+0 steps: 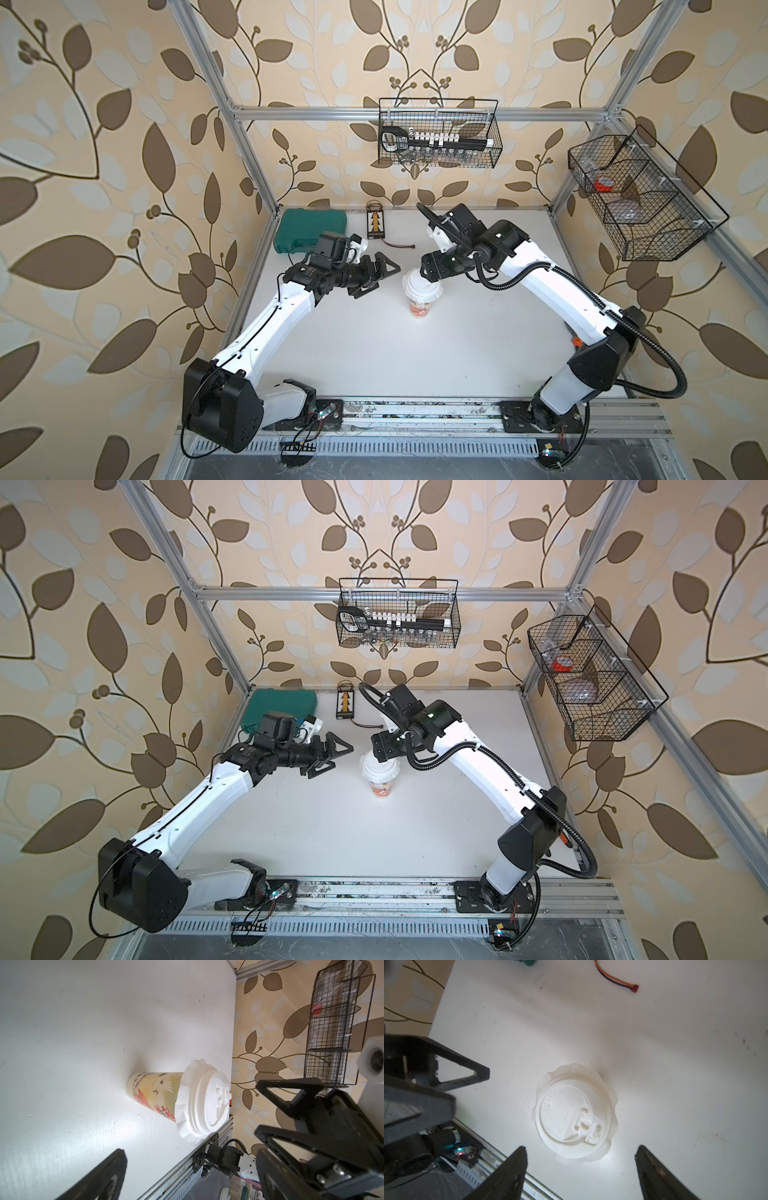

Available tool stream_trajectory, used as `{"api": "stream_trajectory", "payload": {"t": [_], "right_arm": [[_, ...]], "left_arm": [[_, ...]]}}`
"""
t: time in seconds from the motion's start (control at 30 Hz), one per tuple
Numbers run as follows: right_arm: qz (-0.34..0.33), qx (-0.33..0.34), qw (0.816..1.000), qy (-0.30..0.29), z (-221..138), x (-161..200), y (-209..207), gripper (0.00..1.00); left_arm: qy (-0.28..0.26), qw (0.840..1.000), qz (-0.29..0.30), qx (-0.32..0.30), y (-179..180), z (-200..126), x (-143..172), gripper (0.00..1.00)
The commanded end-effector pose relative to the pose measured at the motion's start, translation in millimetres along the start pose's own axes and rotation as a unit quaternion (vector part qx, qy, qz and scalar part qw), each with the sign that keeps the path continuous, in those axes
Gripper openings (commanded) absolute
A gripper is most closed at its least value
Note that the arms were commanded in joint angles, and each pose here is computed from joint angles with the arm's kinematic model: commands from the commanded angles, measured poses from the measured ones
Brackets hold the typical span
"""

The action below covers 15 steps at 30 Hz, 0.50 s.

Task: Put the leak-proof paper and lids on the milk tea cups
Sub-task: Place the cup lid on the cup, then secure the cup lid on the cup.

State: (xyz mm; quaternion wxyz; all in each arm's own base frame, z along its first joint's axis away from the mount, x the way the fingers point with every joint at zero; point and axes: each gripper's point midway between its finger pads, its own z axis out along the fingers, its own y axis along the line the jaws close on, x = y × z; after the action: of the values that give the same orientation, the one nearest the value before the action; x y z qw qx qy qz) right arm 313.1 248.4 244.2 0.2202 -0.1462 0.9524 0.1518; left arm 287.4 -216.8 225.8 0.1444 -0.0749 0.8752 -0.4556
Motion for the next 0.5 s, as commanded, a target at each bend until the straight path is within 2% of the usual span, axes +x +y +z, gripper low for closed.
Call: {"api": "stream_trajectory", "payload": {"t": [0.0,0.13,0.27,0.3,0.4,0.47], "right_arm": [[0.035,-0.058,0.997,-0.024,3,-6,4,0.71],[0.062,-0.085,0.994,-0.029,11,0,-4,0.59],[0.071,-0.099,0.992,-0.036,15,1,-6,0.58],[0.072,-0.101,0.992,-0.038,16,0,-7,0.58],[0.071,-0.101,0.992,-0.04,18,0,-8,0.58],[0.07,-0.099,0.992,-0.038,22,1,-9,0.57]], "left_arm": [[0.0,1.0,0.015,0.004,-20,4,-2,0.96],[0.016,1.0,0.02,-0.007,-22,15,3,0.91],[0.03,0.999,0.024,-0.024,-21,24,8,0.84],[0.035,0.999,0.024,-0.029,-20,27,10,0.79],[0.045,0.998,0.023,-0.035,-17,33,12,0.73],[0.047,0.998,0.023,-0.037,-17,35,12,0.72]]}}
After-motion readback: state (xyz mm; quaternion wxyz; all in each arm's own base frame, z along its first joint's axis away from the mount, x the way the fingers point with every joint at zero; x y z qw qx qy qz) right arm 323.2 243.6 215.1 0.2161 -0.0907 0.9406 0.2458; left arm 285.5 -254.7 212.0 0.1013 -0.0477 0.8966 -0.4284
